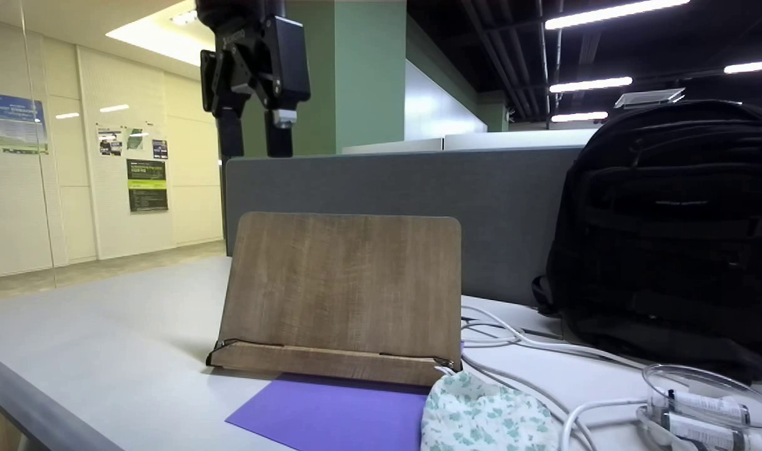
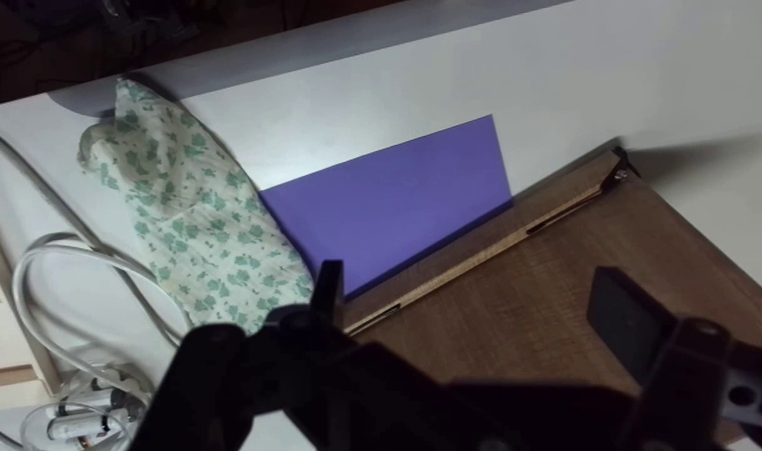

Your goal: Hang the cloth on the wooden object.

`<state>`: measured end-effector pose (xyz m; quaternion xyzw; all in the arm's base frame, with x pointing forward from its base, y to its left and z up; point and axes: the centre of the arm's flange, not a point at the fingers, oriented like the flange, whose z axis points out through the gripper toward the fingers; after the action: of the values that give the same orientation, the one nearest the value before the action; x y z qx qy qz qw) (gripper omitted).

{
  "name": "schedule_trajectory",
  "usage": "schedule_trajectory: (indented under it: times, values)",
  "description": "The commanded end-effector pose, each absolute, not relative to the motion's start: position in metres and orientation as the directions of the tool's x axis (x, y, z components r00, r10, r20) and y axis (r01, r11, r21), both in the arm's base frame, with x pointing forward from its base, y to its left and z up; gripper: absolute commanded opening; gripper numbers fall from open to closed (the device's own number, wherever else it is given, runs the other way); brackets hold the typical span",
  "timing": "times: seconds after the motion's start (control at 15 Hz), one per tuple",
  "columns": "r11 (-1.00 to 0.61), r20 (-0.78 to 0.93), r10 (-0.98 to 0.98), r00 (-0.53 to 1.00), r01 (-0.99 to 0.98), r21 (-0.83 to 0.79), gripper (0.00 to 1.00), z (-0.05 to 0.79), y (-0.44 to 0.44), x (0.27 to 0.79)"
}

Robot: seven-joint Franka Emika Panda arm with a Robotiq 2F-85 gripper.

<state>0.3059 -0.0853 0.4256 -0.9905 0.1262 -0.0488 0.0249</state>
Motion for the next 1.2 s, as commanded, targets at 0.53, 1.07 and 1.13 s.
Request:
schedule_trajectory:
  times: [0.53, 1.07, 1.13]
  values:
    - [-0.967, -0.079, -0.225, 0.971, -0.232, -0.105, 1.00, 0.330, -0.220, 0.334]
    - [-0.962, -0.107, -0.217, 0.970, -0.231, -0.143, 1.00, 0.307, -0.219, 0.323]
    - [-0.962, -0.089, -0.237, 0.967, -0.247, -0.116, 1.00, 0.305, -0.225, 0.325]
